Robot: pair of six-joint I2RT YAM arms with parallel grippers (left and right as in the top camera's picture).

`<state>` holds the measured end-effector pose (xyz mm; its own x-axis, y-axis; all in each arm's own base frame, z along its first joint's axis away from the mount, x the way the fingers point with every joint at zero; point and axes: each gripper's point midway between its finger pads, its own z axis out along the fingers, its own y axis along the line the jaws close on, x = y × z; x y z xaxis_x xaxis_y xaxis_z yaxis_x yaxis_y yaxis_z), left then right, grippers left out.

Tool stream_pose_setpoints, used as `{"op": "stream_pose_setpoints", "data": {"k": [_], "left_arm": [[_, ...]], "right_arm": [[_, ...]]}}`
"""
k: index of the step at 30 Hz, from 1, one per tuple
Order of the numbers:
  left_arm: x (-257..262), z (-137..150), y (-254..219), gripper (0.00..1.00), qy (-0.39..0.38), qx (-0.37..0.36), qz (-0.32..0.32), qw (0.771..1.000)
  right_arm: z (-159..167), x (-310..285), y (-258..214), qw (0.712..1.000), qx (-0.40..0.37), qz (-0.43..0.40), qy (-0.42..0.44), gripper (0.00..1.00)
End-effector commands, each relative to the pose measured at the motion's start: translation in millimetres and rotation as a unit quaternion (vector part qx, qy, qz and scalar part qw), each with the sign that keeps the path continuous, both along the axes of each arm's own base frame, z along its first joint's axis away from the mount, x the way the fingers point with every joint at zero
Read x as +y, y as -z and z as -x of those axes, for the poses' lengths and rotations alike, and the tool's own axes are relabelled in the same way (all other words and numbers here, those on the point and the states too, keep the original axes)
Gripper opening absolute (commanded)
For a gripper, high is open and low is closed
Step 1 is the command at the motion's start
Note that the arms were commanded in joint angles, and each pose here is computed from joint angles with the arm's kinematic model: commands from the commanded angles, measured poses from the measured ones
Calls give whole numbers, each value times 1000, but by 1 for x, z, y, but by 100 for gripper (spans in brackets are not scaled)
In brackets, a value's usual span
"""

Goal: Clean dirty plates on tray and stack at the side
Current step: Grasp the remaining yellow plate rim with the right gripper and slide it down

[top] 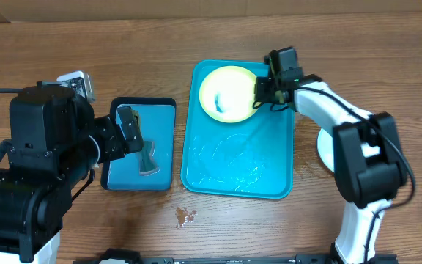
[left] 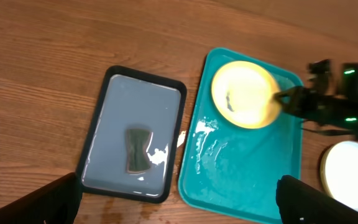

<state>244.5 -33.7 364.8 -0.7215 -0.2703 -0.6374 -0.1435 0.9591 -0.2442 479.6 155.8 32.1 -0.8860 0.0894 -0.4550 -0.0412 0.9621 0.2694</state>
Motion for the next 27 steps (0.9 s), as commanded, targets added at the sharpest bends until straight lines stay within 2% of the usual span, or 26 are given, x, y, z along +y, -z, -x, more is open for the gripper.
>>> {"op": "stream_pose_setpoints", "data": {"k": [1, 5, 8, 11, 15, 18, 21, 25, 26, 27], "left_arm": [[12, 2, -5, 100, -5, -10, -39, 999], [19, 5, -2, 100, -17, 0, -53, 998], [19, 6, 2, 100, -17, 10, -56, 998], [20, 2, 6, 100, -19, 21, -61, 998], [23, -5, 18, 100, -25, 45, -74, 996], [22, -11, 35, 100, -22, 77, -78, 994], [21, -16, 61, 100, -24, 121, -83, 989], [22, -20, 96, 100, -34, 172, -85, 981], [23, -21, 105, 100, -41, 183, -82, 979], [23, -23, 114, 100, -47, 193, -81, 977]], "right_arm": [[1, -15, -101, 997, -79, -21, 13, 4], [42, -26, -157, 996, -80, -21, 14, 4], [81, -32, -167, 999, -37, -17, 16, 4], [119, -33, -146, 998, 50, -8, 35, 4], [155, -22, -96, 988, 142, -4, 69, 4], [160, -9, -60, 985, 149, -15, 81, 4], [152, -1, -30, 990, 122, -18, 72, 4], [145, -2, -16, 993, 91, -16, 69, 4], [145, 0, -16, 994, 89, -16, 58, 7], [145, 2, -16, 995, 88, -15, 46, 16]]}}
